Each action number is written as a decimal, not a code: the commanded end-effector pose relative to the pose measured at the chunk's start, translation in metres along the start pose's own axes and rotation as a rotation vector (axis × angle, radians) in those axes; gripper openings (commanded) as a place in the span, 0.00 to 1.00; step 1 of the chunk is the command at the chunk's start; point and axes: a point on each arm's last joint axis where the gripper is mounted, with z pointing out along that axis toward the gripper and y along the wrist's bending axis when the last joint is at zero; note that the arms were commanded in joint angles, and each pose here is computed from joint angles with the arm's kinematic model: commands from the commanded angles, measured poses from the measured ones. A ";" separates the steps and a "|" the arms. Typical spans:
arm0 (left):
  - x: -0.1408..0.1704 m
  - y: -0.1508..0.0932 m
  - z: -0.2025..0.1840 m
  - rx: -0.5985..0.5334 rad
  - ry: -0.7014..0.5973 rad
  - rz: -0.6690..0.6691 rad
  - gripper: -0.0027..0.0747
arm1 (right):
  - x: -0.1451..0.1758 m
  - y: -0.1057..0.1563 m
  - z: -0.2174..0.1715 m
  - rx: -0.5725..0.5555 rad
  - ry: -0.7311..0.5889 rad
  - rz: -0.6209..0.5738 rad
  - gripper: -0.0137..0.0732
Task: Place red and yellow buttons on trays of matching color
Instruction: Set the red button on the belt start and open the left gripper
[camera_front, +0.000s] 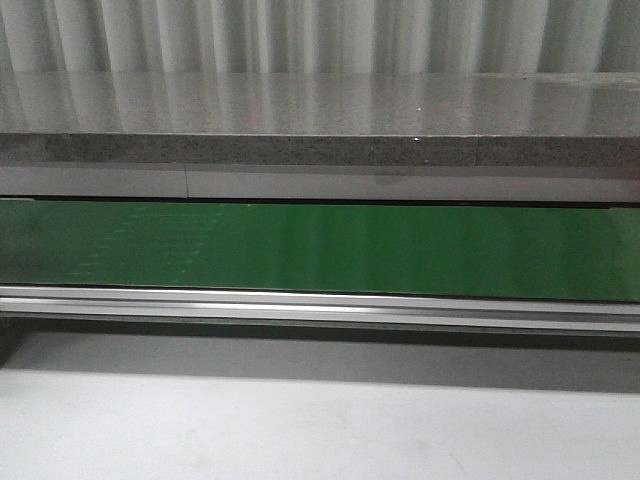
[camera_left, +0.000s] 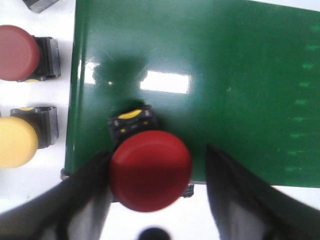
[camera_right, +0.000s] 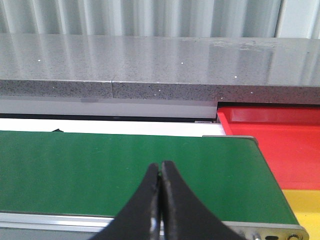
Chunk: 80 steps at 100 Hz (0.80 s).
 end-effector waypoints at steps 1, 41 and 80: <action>-0.005 -0.006 -0.021 0.027 -0.097 0.002 0.70 | -0.015 0.000 -0.003 0.003 -0.113 -0.003 0.08; -0.003 -0.001 -0.056 0.009 -0.219 -0.008 0.71 | -0.015 0.000 -0.003 0.003 -0.113 -0.003 0.08; 0.039 0.069 -0.077 -0.108 -0.095 -0.252 0.70 | -0.015 0.000 -0.003 0.003 -0.113 -0.003 0.08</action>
